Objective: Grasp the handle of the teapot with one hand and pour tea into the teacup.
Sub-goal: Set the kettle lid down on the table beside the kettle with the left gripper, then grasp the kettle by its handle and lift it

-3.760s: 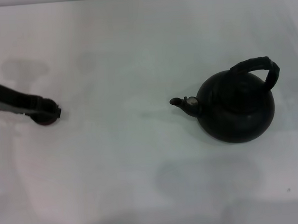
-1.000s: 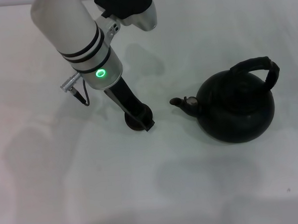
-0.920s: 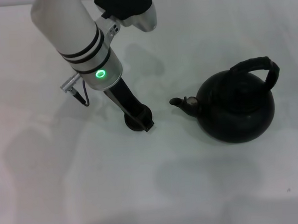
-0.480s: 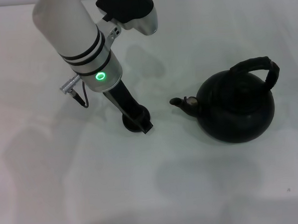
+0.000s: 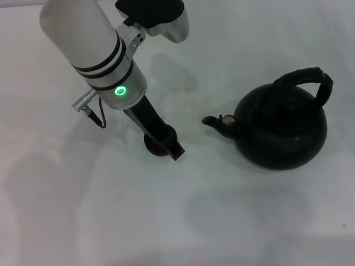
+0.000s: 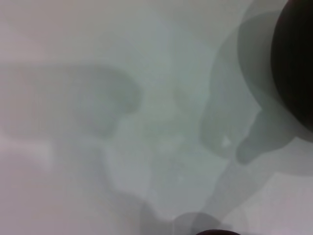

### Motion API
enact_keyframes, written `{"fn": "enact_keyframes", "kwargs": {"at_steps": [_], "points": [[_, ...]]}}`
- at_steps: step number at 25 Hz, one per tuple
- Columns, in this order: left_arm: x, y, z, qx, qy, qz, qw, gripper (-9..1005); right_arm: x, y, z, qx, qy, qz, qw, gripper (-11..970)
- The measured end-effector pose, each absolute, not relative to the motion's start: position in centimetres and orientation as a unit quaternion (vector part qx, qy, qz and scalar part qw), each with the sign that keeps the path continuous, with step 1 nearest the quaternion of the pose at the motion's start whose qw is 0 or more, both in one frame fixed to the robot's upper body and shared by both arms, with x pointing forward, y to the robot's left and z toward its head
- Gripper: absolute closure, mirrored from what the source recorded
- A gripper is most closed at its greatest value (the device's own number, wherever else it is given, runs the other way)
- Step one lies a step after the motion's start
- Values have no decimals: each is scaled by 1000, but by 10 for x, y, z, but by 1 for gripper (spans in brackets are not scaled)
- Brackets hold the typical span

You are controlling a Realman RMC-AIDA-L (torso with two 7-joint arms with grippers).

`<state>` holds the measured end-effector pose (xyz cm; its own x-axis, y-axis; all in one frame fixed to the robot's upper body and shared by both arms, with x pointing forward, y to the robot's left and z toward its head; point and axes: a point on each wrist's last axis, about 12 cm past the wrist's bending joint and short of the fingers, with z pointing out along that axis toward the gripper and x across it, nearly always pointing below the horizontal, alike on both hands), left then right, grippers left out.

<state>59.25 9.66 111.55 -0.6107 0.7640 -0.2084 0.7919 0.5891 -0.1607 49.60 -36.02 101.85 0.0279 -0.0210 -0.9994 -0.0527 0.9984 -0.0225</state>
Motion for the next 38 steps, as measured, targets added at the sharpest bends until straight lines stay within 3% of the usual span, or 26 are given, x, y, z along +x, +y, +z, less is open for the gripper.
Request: {"fn": "enact_keyframes", "kwargs": {"at_steps": [22,30,38], "points": [[573,121,1143,438,889,-117,66,117,493,-363,1019,-21,695,6,718,91],[554,157,1176,413,880,-156,176,116,493,-364,1020,-29,691,8,722,91],[537,213,1157,371,858,-203,292,117,483,-373,1029,-88,688,59,718,91]]}}
